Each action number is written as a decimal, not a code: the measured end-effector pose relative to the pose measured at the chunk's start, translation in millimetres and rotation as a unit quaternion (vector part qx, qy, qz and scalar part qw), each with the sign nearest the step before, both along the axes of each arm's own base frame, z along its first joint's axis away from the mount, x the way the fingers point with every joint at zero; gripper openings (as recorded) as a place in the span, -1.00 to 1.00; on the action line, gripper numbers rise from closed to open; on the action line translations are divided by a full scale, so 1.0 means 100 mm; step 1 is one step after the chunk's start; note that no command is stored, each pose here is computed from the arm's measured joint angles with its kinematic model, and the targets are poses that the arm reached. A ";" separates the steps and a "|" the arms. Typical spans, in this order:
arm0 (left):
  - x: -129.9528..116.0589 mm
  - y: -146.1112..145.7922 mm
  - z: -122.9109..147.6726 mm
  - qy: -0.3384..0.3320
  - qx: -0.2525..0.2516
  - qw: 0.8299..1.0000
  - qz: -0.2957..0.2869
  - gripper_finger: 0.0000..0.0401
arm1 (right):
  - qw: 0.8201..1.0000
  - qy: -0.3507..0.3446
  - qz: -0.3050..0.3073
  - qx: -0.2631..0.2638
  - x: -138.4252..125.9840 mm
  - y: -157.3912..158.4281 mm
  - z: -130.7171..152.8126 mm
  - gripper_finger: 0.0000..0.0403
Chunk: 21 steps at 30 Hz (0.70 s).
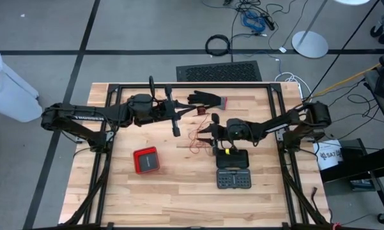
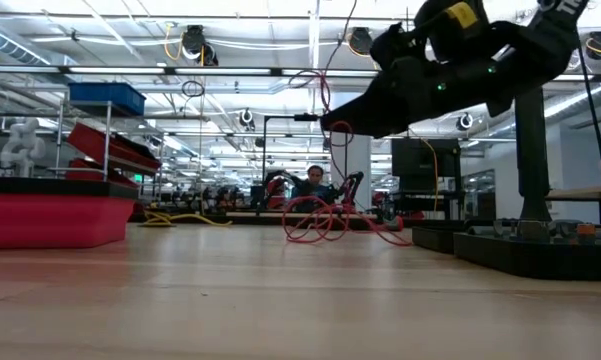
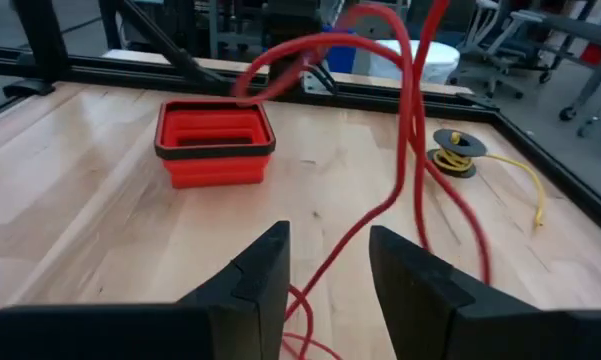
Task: Coil cords
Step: Coil the red wire onto the spool
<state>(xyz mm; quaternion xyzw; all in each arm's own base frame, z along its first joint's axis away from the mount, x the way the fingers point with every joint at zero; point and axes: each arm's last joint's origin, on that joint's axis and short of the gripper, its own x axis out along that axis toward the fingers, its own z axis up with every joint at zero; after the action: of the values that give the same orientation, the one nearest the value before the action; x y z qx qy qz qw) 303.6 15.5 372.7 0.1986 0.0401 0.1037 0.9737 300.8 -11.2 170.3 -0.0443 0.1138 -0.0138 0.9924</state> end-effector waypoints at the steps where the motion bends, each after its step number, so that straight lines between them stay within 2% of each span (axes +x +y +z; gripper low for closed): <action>1: 0.00 0.00 0.00 0.000 0.000 1.000 0.000 -1.00 | 1.000 0.001 -0.001 0.001 0.02 0.00 -0.01 -0.38; 9: 0.00 0.00 0.00 -0.001 0.000 1.000 0.000 -1.00 | 0.999 0.009 -0.041 -0.004 0.23 -0.04 -0.06 -0.40; 13: 0.00 0.00 -0.01 0.007 0.000 1.000 0.000 -1.00 | 0.998 0.030 -0.054 0.008 0.24 0.00 -0.12 -0.64; 16: 0.00 0.00 -0.02 0.013 0.004 1.000 0.008 -1.00 | 0.995 0.077 -0.044 0.035 0.19 0.12 -0.16 -0.93; 19: 0.00 0.02 -0.02 0.017 0.021 0.999 0.024 -1.00 | 0.986 0.141 -0.024 0.086 0.07 0.36 -0.16 -0.97; 21: -0.01 0.04 -0.02 0.018 0.029 0.999 0.034 -1.00 | 0.973 0.198 0.004 0.118 -0.06 0.57 -0.14 -0.99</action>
<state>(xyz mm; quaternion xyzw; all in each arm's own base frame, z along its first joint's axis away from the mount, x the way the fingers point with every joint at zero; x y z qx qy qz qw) 302.6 19.9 370.9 0.2275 0.0616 0.1342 0.9625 295.1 45.6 155.8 0.0708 0.3088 0.0131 0.9484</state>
